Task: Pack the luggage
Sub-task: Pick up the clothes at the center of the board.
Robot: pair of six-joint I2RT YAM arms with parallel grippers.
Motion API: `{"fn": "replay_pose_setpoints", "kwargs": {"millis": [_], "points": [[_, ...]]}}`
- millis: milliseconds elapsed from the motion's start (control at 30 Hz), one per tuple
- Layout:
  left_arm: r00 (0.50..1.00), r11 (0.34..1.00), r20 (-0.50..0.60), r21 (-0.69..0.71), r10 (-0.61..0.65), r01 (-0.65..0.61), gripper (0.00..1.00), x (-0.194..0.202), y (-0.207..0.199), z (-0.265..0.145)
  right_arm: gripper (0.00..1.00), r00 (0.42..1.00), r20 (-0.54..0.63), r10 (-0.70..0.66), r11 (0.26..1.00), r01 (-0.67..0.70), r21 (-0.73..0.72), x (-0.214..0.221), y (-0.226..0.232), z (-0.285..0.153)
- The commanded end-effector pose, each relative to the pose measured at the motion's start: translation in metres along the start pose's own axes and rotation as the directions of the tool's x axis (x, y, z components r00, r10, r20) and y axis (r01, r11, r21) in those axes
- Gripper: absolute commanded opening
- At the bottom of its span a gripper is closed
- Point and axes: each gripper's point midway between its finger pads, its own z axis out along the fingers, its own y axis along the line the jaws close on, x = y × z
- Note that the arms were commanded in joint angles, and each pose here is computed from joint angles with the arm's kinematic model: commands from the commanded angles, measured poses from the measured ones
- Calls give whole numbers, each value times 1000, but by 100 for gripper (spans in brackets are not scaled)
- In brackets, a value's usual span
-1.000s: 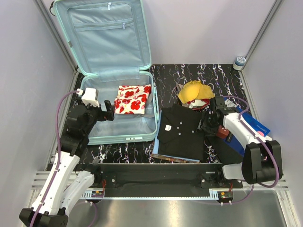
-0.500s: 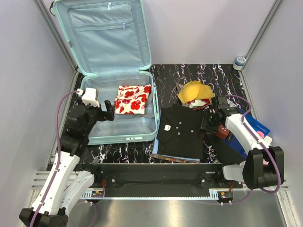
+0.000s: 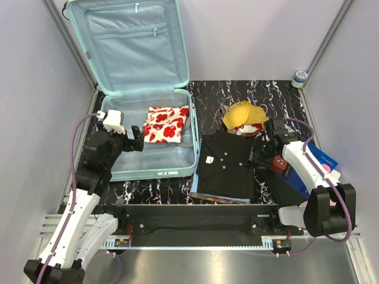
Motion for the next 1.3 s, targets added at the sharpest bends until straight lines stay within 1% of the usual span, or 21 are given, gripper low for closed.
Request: {"fn": "replay_pose_setpoints", "kwargs": {"millis": [0,233,467,500,567,600,633,667,833,1000,1033,1100,1133,1200,1233,1267], "points": [[999,999,44,32,10,-11,99,-11,-6,2,46,1000,-12,-20,999,20,-26,0,7,-7],[999,999,47,31,11,-13,99,-11,-6,2,43,999,-40,-28,998,26,-56,0,11,6],[999,1000,48,25,11,-13,99,-11,-5,1,36,997,-58,-45,998,43,-46,1,5,20],[999,1000,51,25,11,-13,99,-12,-5,0,30,997,-60,-47,998,44,-48,1,6,20],[998,1000,54,25,11,-13,99,-12,-5,0,21,997,-65,-51,997,47,-62,2,8,21],[999,1000,53,25,11,-13,99,-12,-5,0,9,997,-62,-52,996,48,-70,1,10,19],[999,1000,51,23,11,-13,99,-12,-5,0,2,996,-62,-59,995,53,-84,2,13,16],[999,1000,53,24,11,-13,99,-12,-5,0,0,997,-49,-65,994,60,-96,-2,16,12],[998,1000,62,21,13,-14,99,-14,-4,-2,0,994,30,-103,986,106,-131,-18,34,-24],[998,1000,69,23,13,-14,99,-16,-5,-4,0,989,74,-130,979,140,-149,-30,49,-55],[998,1000,68,21,13,-14,99,-16,-5,-3,0,985,100,-142,975,157,-157,-38,55,-64],[998,1000,68,21,13,-14,99,-15,-5,-3,0,983,108,-152,971,169,-168,-41,61,-73],[997,1000,70,21,13,-15,99,-16,-5,-4,0,975,140,-171,963,196,-187,-49,69,-84],[997,1000,71,23,11,-13,99,-16,-5,-4,0,974,135,-185,957,209,-202,-52,76,-92],[997,1000,71,22,13,-15,99,-16,-5,-4,0,965,172,-196,949,231,-216,-62,85,-104],[997,1000,71,23,11,-13,99,-16,-5,-4,0,965,175,-197,947,234,-222,-65,89,-107]]}}
